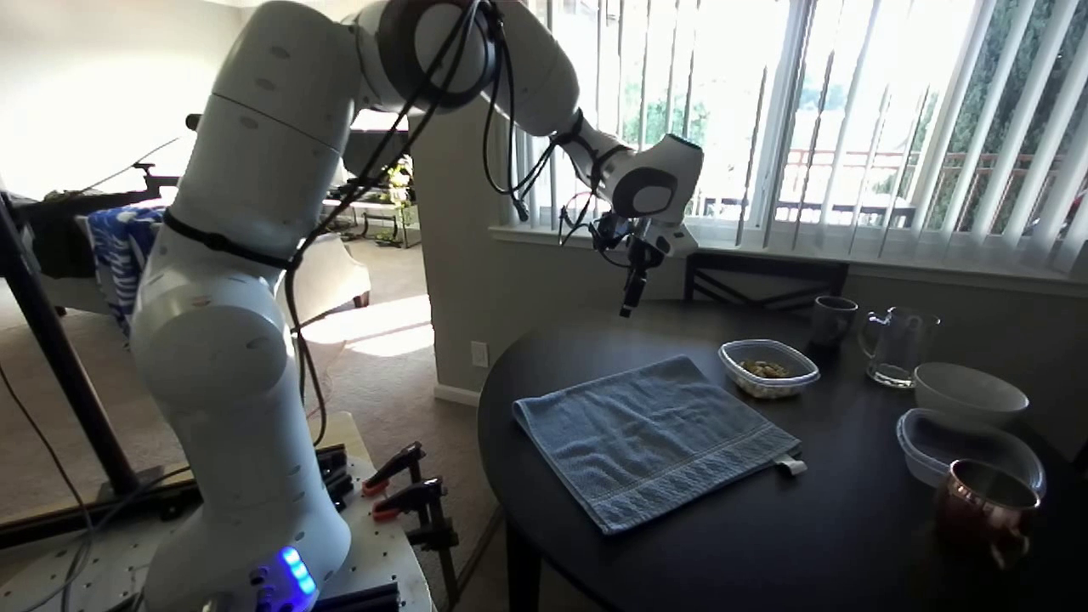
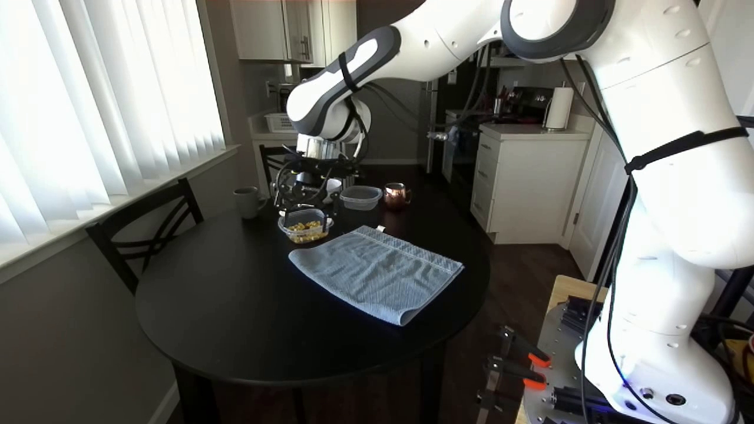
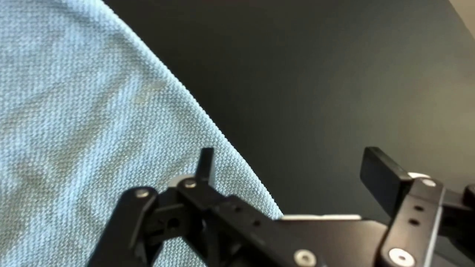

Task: Take the candy out of the bowl

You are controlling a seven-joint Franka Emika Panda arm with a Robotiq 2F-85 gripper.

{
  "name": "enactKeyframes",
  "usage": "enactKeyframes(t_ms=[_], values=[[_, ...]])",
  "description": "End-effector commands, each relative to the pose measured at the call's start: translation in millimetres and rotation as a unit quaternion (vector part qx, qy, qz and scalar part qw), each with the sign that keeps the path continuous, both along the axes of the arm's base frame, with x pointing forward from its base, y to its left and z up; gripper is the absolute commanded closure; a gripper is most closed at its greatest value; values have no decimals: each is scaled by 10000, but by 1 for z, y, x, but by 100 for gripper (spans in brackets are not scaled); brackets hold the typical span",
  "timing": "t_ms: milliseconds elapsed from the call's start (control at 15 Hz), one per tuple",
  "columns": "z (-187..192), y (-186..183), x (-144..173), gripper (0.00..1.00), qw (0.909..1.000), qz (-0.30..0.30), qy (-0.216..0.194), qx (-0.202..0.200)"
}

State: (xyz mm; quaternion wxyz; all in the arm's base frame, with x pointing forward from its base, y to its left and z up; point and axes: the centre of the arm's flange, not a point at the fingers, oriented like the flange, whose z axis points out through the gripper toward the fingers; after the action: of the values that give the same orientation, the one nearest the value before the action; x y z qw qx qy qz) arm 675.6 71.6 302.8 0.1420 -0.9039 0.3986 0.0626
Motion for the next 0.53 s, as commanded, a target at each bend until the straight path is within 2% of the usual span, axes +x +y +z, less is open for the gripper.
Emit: enactKeyframes(t_ms=[0,267,467], values=[[-25,15,47,0,9951,-978,-35,171],[-39,11,68,0,9802,-1972,-90,172],[-41,0,80,0,9624,-2698,-261,195]])
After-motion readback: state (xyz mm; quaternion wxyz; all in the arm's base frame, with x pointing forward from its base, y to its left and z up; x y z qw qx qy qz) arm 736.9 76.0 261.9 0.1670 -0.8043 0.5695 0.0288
